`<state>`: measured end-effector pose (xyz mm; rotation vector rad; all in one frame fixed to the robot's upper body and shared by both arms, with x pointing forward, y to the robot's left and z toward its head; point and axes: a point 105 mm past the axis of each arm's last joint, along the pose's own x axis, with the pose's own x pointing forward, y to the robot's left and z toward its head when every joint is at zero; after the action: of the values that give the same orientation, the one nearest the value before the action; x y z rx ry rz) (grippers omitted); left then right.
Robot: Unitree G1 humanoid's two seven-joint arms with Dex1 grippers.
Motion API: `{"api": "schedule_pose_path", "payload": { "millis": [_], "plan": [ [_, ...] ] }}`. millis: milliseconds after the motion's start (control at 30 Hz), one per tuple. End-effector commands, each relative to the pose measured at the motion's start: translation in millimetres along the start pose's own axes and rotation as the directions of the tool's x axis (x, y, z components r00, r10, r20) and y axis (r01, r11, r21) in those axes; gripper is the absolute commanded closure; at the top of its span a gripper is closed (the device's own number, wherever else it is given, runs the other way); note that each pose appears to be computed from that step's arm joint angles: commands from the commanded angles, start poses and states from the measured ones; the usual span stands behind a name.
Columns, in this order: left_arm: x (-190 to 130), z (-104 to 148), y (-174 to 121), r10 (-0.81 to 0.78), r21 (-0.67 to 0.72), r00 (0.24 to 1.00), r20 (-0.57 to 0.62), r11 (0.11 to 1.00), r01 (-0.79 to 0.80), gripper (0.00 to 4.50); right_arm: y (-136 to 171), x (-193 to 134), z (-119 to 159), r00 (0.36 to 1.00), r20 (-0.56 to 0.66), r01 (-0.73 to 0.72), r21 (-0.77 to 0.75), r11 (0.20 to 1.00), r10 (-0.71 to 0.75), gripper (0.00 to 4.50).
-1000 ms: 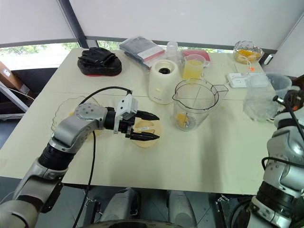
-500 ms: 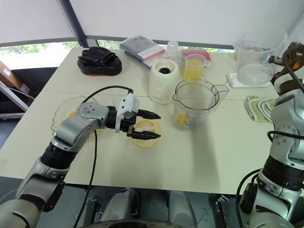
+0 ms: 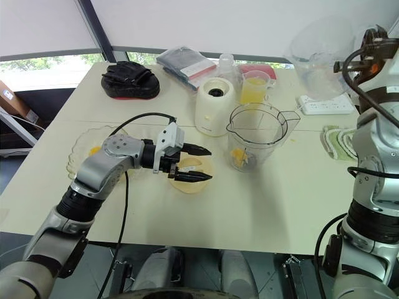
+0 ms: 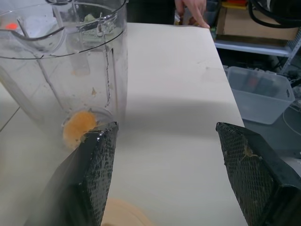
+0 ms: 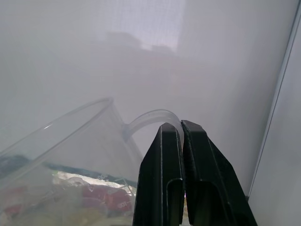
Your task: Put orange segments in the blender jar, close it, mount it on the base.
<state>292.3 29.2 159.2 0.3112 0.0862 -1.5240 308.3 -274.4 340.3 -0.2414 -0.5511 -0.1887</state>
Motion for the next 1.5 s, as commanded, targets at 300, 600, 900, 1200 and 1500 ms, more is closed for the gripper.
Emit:
{"api": "schedule_pose_path", "payload": {
  "millis": [300, 600, 900, 1200, 1500],
  "plan": [
    [1, 8, 2, -0.011, 0.053, 1.000, 0.007, 0.999, 0.011, 1.03, 18, -9, 33, 0.984, 0.123, -0.100, -0.206, 0.973, 0.127, 4.46],
    [1, 8, 3, -0.010, 0.063, 1.000, 0.003, 0.998, 0.010, 1.03, 29, -14, 27, 0.971, 0.101, -0.178, -0.301, 0.937, 0.217, 4.46],
    [0, 8, 4, -0.005, 0.064, 1.000, 0.002, 0.998, 0.005, 1.03, 46, -24, 19, 0.934, 0.054, -0.288, -0.475, 0.832, 0.354, 4.46],
    [1, 7, 3, -0.008, 0.067, 1.000, 0.001, 0.998, 0.008, 1.03, 61, -37, 1, 0.886, -0.009, -0.381, -0.585, 0.716, 0.464, 4.46],
    [0, 7, 3, -0.006, 0.067, 1.000, 0.002, 0.998, 0.006, 1.03, 63, -39, 1, 0.879, -0.013, -0.384, -0.615, 0.689, 0.477, 4.46]
  ]
}}
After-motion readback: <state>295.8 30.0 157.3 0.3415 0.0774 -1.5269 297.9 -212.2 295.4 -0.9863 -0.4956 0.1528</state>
